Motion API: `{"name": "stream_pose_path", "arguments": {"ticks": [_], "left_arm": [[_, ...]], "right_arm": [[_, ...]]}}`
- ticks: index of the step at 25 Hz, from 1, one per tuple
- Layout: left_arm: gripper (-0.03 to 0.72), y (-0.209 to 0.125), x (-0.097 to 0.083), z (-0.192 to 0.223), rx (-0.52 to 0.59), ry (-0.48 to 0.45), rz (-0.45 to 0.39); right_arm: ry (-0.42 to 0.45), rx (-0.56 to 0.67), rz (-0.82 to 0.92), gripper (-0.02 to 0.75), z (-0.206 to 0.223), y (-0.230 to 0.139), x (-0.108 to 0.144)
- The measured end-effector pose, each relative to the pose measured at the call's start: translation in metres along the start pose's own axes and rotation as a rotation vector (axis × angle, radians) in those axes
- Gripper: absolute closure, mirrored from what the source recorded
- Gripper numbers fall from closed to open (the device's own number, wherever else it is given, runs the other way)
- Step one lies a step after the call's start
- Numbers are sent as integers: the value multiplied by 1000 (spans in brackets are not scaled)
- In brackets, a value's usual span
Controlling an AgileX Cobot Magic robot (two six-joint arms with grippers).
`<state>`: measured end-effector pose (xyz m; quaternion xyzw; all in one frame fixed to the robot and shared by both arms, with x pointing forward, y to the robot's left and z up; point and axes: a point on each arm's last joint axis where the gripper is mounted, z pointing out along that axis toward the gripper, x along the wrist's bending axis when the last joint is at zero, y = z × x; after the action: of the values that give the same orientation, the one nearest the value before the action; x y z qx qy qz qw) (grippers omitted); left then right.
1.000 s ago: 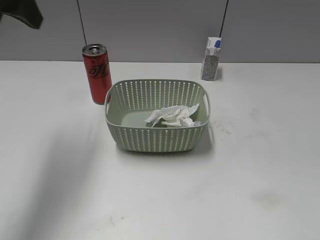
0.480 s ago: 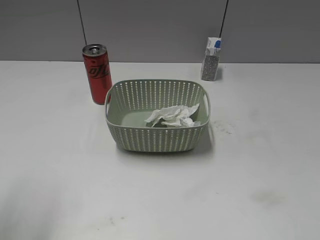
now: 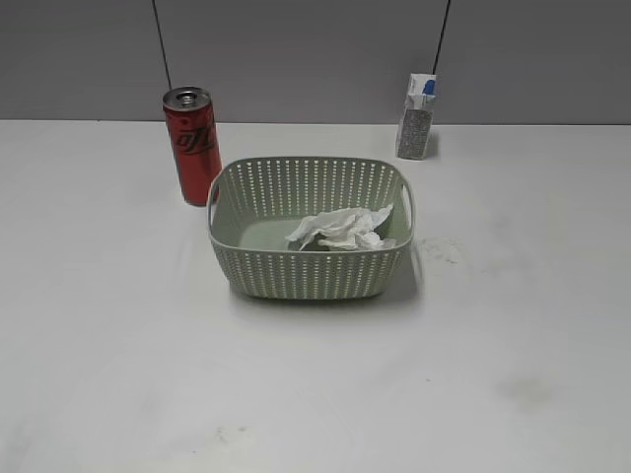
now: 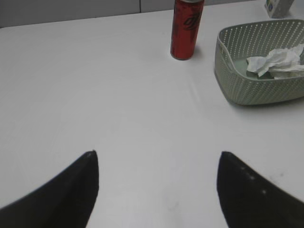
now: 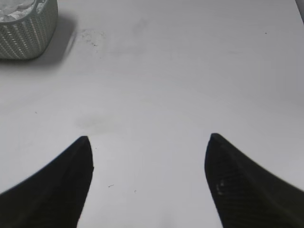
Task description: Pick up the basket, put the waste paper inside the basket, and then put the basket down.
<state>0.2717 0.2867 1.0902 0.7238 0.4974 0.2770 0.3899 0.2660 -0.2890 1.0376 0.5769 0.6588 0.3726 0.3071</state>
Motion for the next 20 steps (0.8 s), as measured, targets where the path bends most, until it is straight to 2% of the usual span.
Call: {"name": "stream_pose_path", "arguments": {"ticks": [7, 15, 20], "left_arm": [[102, -50, -3, -16, -103, 3, 8], [135, -53, -4, -14, -114, 11, 4], [143, -53, -4, -14, -112, 81, -35]], "right_arm": [[0, 0, 0, 184, 0, 0, 0], [1, -1, 1, 184, 0, 0, 0], [1, -1, 1, 186, 0, 0, 0]]}}
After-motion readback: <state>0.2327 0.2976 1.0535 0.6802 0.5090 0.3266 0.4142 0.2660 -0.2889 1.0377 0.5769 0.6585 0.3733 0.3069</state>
